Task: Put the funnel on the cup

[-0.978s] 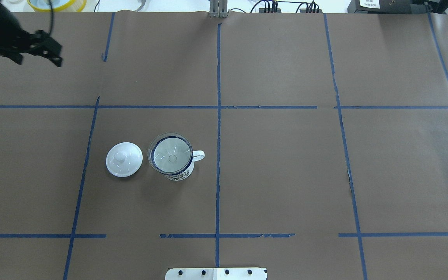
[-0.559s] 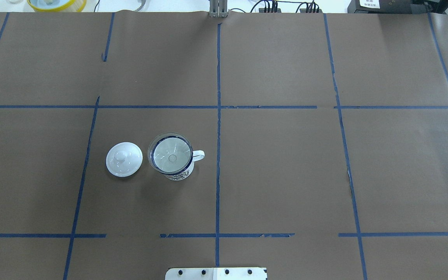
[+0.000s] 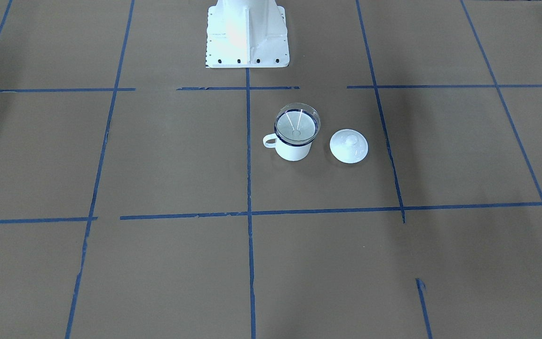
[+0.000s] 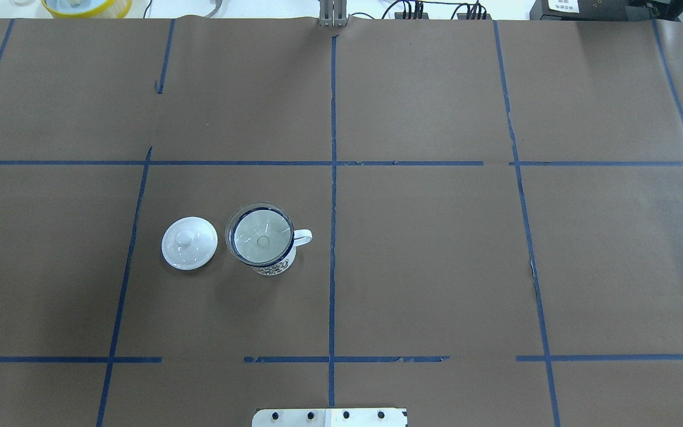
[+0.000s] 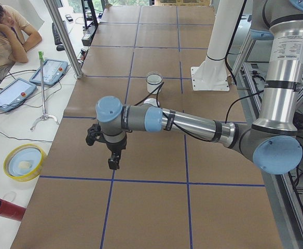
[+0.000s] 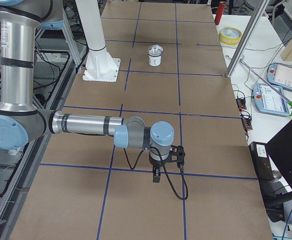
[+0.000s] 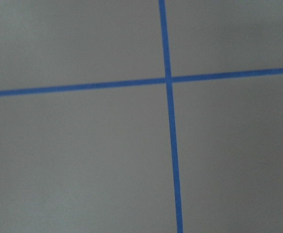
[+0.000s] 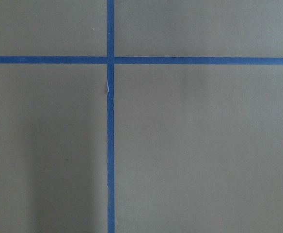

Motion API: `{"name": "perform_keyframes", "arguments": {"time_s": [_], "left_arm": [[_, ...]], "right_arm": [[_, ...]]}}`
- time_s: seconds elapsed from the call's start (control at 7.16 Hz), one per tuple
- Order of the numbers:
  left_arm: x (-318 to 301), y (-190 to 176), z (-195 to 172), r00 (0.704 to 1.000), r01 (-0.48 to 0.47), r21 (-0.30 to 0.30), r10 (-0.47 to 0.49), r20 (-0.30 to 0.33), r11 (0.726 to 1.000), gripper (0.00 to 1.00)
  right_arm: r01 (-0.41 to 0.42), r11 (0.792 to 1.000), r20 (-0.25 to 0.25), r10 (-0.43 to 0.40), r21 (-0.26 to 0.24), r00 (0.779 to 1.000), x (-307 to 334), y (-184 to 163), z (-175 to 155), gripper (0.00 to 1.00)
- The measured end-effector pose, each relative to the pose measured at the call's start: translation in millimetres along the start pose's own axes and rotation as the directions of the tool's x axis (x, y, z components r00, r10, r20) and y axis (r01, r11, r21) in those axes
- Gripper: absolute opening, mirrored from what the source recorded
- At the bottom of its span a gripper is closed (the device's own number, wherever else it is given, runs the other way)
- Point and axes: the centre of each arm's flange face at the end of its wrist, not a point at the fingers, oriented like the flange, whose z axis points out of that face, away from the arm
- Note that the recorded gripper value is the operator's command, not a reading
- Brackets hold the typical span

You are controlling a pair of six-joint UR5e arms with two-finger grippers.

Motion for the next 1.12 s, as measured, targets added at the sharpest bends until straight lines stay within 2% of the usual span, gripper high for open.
{"name": "perform_keyframes", "arguments": {"time_s": [0.14, 0.7, 1.12], "left_arm": [[-3.7, 6.5, 4.5, 1.0, 0.015, -0.006, -0.015, -0.016, 1.0, 1.0], [-1.4, 1.4, 3.2, 1.0, 0.013, -0.008, -0.013, -0.014, 1.0, 1.0], [10.1, -8.4, -7.4, 1.0, -0.025, 0.022, 0.025, -0.01, 0.999, 1.0]], "right_arm": [[0.0, 1.0, 0.0, 0.0, 0.0, 1.0, 0.0, 0.0, 0.0, 1.0], [0.0, 1.0, 0.0, 0.0, 0.0, 1.0, -0.1, 0.0, -0.2, 1.0], [0.0, 1.0, 0.0, 0.0, 0.0, 1.0, -0.1, 0.0, -0.2, 1.0]]}}
